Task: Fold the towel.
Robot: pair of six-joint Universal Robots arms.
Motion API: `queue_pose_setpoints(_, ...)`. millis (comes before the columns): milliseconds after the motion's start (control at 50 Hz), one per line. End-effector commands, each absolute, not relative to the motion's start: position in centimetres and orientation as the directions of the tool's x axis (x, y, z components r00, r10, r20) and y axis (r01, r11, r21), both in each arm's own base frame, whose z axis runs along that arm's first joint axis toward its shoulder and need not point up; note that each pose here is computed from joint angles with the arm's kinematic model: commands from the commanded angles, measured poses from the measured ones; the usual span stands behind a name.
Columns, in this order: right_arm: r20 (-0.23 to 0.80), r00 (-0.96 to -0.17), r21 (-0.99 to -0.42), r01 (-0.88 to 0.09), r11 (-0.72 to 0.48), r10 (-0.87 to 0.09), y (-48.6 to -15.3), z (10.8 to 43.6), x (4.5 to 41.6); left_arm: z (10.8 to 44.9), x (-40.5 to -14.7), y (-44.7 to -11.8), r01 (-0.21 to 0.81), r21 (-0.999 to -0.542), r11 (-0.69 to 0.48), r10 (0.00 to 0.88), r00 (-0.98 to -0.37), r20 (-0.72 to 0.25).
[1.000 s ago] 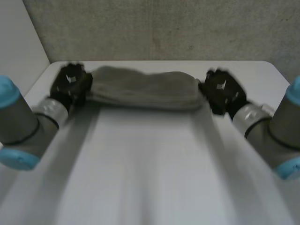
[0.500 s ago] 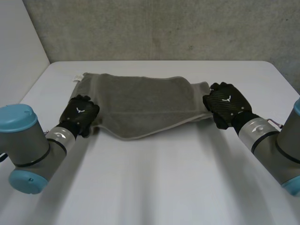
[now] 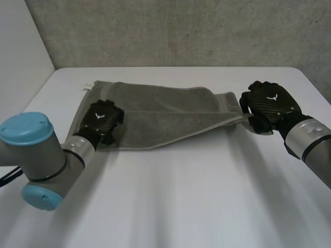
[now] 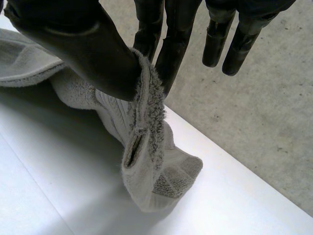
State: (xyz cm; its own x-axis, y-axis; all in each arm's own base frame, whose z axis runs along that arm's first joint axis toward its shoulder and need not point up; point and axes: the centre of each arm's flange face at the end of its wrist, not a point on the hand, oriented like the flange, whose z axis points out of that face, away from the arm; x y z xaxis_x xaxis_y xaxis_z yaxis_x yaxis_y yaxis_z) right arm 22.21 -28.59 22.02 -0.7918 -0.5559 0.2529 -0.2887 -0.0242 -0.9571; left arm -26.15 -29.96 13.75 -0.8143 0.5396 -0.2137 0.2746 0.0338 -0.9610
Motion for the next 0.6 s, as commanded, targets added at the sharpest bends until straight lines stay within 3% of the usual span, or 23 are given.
queue_pose_setpoints(20,0.254,-0.785,-0.955,-0.295,-0.018,-0.565,-28.5,21.6,22.5,12.2,-25.9,-29.2,0.309,-0.945,0.106,0.559,-0.805,-0.2)
queue_pose_setpoints(340,0.25,-0.783,-0.955,-0.297,-0.01,-0.57,-28.5,21.2,22.5,10.1,-26.5,-31.0,0.393,-0.918,0.061,0.566,-0.771,-0.292)
queue_pose_setpoints(600,0.248,-0.781,-0.955,-0.298,-0.007,-0.573,-28.4,21.1,22.6,9.8,-27.0,-32.6,0.392,-0.919,0.031,0.556,-0.771,-0.31)
